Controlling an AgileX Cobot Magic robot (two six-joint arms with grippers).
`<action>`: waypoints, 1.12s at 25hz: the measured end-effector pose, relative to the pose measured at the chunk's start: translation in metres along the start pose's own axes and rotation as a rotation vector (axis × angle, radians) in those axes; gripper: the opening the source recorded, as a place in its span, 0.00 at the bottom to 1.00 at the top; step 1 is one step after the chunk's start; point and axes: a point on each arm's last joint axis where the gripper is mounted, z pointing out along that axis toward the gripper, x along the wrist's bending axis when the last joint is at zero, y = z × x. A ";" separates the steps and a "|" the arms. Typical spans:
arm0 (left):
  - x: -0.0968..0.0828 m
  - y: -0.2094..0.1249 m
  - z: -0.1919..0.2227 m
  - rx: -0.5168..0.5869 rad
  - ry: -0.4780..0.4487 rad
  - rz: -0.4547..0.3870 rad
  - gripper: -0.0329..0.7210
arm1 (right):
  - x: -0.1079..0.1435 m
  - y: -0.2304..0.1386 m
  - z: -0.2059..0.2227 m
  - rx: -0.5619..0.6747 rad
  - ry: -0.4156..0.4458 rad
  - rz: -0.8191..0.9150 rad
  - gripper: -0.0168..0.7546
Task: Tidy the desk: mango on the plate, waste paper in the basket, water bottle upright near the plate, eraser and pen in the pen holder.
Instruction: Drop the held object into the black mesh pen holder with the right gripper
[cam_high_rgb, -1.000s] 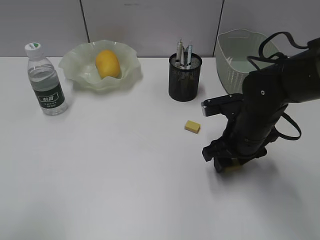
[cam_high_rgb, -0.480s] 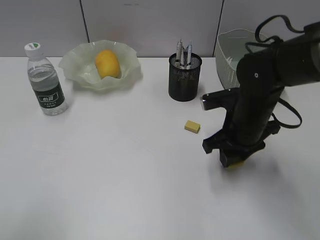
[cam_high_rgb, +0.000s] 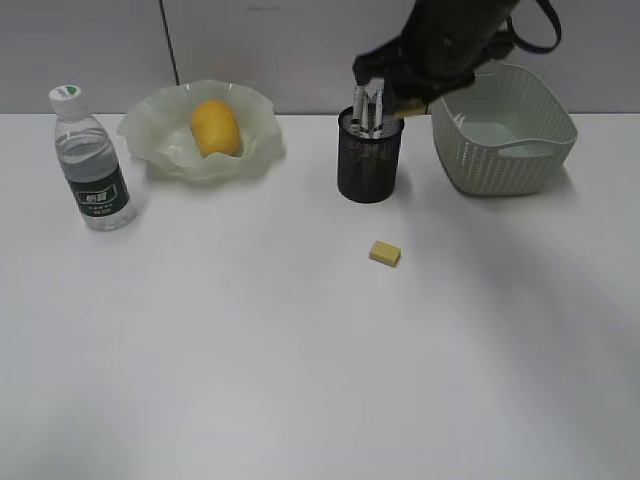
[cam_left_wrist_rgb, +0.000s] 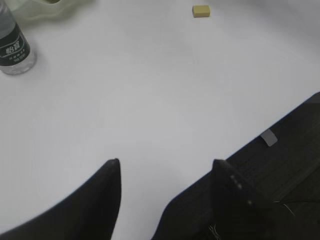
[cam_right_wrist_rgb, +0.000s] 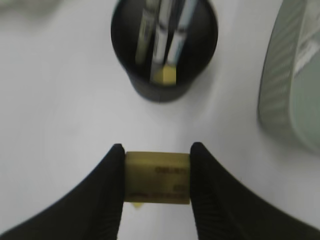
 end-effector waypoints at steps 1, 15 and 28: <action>0.000 0.000 0.000 0.000 0.000 0.000 0.62 | -0.002 0.011 -0.002 -0.041 -0.001 0.004 0.43; 0.000 0.000 0.000 0.000 0.000 0.000 0.62 | -0.004 0.024 0.081 -0.087 -0.002 0.010 0.43; 0.000 0.000 0.000 0.000 0.000 0.000 0.62 | -0.005 0.054 0.042 -0.107 -0.016 -0.023 0.77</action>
